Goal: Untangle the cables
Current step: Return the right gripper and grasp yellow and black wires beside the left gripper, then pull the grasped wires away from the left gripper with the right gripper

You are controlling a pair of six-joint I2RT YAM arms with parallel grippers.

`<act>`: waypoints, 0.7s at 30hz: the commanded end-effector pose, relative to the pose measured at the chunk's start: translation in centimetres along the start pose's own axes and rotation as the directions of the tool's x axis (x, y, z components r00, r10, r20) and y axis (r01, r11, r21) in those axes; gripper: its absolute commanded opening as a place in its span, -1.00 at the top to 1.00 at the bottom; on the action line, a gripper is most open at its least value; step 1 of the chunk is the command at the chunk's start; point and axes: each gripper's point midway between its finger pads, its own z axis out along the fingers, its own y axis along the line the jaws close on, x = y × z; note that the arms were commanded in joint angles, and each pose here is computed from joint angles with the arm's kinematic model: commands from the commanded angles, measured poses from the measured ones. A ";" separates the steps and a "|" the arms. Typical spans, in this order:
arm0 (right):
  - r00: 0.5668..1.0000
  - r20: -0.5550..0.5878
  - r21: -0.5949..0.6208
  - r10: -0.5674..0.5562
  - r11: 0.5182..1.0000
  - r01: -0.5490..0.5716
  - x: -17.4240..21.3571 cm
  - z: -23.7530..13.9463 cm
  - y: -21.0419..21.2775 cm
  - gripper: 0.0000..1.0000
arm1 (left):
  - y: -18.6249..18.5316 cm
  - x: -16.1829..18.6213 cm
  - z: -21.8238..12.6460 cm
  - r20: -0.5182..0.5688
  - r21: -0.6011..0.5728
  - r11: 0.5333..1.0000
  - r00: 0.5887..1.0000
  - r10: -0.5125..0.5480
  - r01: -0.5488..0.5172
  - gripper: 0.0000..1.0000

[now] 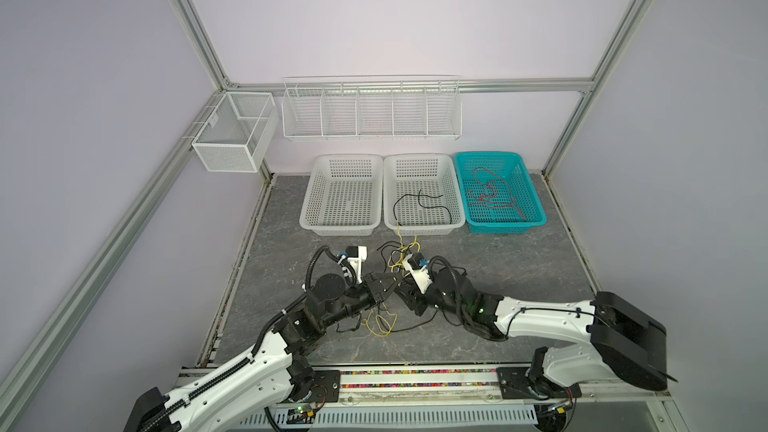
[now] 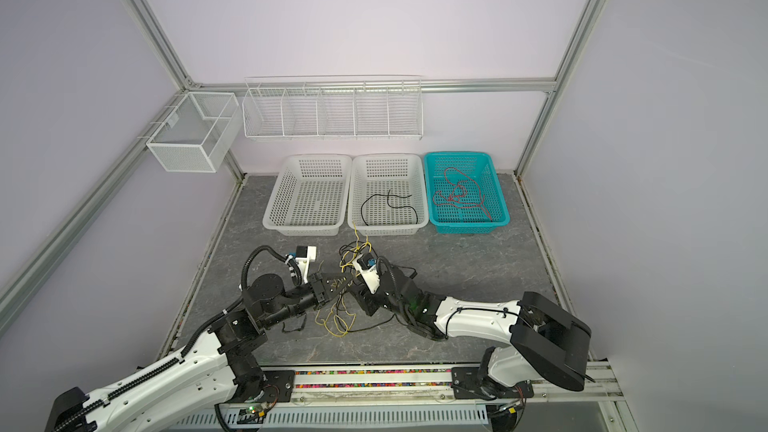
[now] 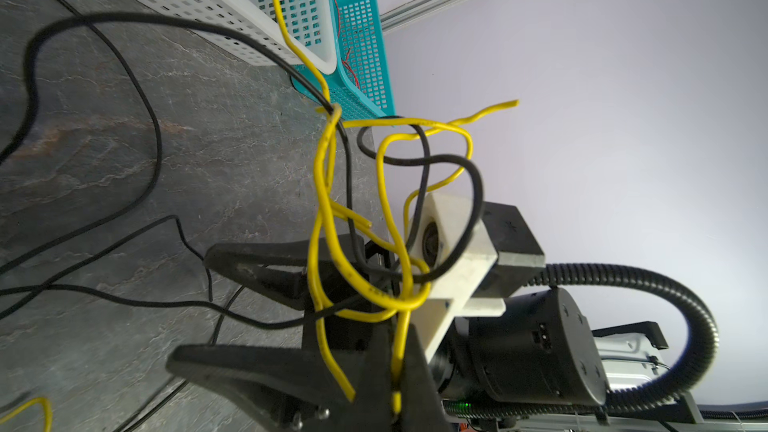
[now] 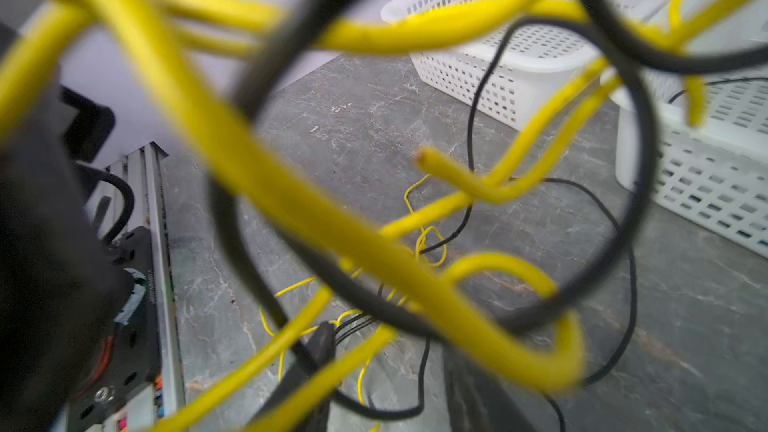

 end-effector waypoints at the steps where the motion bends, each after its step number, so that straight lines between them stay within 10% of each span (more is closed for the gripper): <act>1: 0.997 0.080 0.031 -0.013 0.999 0.010 -2.2 -0.4 -0.2 0.36 | -2.4 -0.7 -0.4 0.019 0.054 0.998 1.000 0.014 -0.015 1.00; 7: 0.998 0.066 0.037 -0.012 0.999 0.010 -2.1 -2.9 -0.2 0.86 | -1.1 -0.9 -0.7 0.044 0.007 0.999 0.998 0.039 -0.040 1.00; 21: 0.986 0.123 0.164 -0.115 0.982 0.094 -6.5 -15.5 -1.7 0.87 | 3.9 -1.4 -1.0 0.059 -0.199 0.977 0.994 0.094 -0.080 1.00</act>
